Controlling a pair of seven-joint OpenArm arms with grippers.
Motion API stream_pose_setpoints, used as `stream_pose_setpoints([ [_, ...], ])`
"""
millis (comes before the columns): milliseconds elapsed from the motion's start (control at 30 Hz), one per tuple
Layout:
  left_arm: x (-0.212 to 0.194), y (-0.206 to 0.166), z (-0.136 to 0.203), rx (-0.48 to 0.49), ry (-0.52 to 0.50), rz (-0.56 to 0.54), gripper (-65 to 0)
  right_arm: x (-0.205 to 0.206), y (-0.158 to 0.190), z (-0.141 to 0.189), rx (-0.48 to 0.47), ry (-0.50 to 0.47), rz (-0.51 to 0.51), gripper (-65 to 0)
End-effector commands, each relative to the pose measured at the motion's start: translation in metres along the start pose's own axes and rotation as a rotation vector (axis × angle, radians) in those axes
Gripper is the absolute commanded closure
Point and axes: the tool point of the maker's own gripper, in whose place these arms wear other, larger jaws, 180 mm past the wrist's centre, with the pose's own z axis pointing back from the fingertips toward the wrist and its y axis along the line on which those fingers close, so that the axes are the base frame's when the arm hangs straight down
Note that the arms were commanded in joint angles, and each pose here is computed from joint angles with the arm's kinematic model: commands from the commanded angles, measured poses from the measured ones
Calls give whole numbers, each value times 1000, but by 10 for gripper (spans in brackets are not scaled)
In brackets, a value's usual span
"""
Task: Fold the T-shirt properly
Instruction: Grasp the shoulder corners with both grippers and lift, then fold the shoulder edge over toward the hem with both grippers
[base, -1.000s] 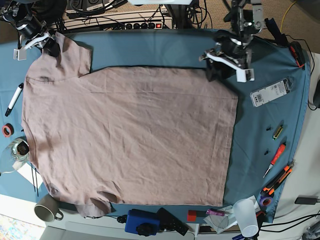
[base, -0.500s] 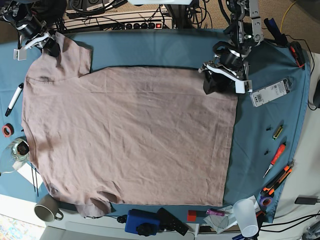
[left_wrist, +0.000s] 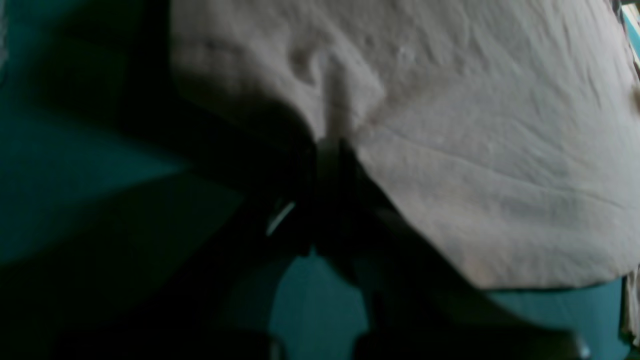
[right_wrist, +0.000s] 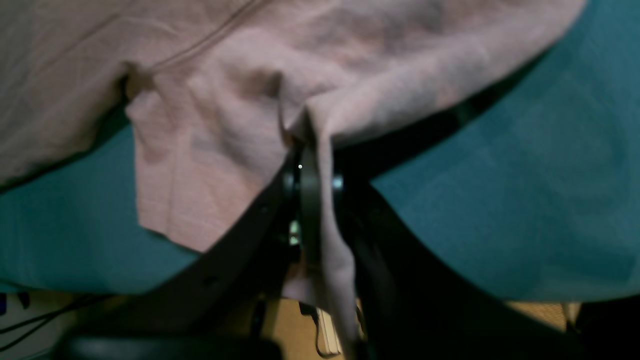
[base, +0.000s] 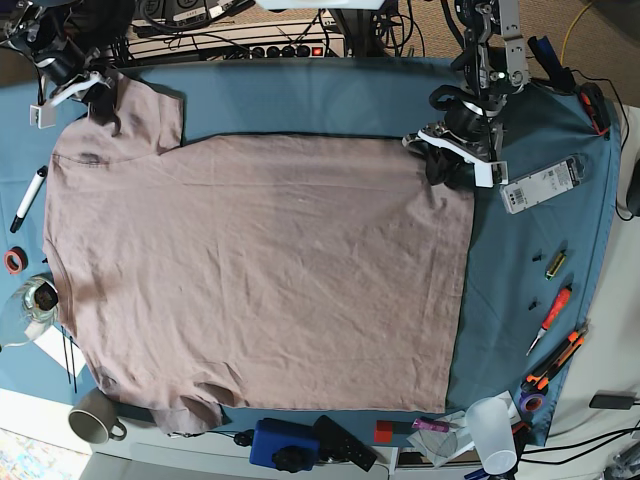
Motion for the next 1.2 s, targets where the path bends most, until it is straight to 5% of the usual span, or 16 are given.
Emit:
stream_pose_setpoints([
  [0,-9,3,2,14,60,-15,0,14,1,8,-8,-31,44,0],
  [200,-2,7,20,36,52,-27,0,41,10,30,-59,-81,171,0],
  [467,-1,33,55,98,63,-47,0,26,13,54,-94,-25,228,0],
  [900,-8,66,123,217,99,-70,0,-25,11,107,-62,42,70,0],
  [1167,-16,64,136,222,146,-67,0,-18,9,117,-64,5,46,0],
])
